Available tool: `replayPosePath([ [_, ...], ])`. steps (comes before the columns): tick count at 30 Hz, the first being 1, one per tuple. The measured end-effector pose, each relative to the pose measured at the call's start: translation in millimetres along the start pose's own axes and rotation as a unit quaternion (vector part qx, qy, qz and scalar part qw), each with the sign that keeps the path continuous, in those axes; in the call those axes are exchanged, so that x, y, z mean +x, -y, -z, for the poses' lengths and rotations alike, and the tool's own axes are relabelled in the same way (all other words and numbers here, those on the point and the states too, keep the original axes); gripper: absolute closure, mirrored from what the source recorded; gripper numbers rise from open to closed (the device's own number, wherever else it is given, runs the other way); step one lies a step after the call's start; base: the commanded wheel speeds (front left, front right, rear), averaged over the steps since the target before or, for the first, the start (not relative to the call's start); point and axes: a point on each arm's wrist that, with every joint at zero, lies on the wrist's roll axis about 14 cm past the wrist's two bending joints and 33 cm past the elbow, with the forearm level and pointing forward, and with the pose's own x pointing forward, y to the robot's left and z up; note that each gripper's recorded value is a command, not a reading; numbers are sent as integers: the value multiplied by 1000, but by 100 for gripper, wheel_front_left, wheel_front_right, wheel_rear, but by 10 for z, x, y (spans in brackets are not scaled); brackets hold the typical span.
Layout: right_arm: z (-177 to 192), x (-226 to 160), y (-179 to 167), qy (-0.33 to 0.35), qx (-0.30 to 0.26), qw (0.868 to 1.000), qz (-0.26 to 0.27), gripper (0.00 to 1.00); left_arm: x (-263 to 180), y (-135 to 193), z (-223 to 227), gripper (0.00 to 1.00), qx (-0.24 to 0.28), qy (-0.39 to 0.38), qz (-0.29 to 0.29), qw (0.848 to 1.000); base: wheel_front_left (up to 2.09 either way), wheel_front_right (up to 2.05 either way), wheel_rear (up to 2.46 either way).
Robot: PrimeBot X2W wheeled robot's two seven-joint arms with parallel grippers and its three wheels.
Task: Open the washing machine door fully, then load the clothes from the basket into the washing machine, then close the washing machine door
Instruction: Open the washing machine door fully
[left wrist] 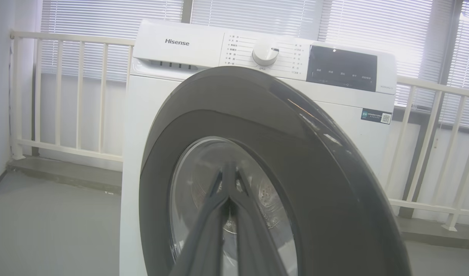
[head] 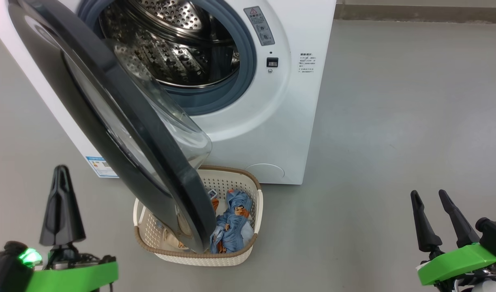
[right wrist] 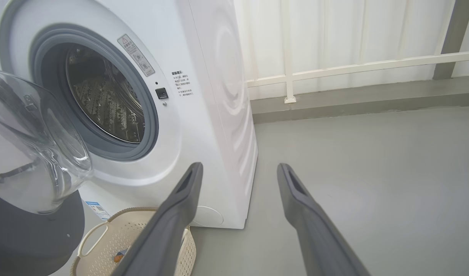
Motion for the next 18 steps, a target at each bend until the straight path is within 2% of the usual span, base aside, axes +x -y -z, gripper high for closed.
replayPosePath([
  [5, 10, 12, 12, -1, -1, 1000, 2, 0, 100, 362, -259, 100, -14, 44, 42, 998, 0, 0, 0],
  [11, -21, 19, 48, 3, -11, 1000, 6, 0, 136, 1107, -570, 100, -56, 81, 139, 986, 0, 0, 0],
  [18, -62, -6, 77, 9, -15, 1000, 11, 0, -52, 1763, -381, 100, -123, 11, 215, 969, 0, 0, 0],
])
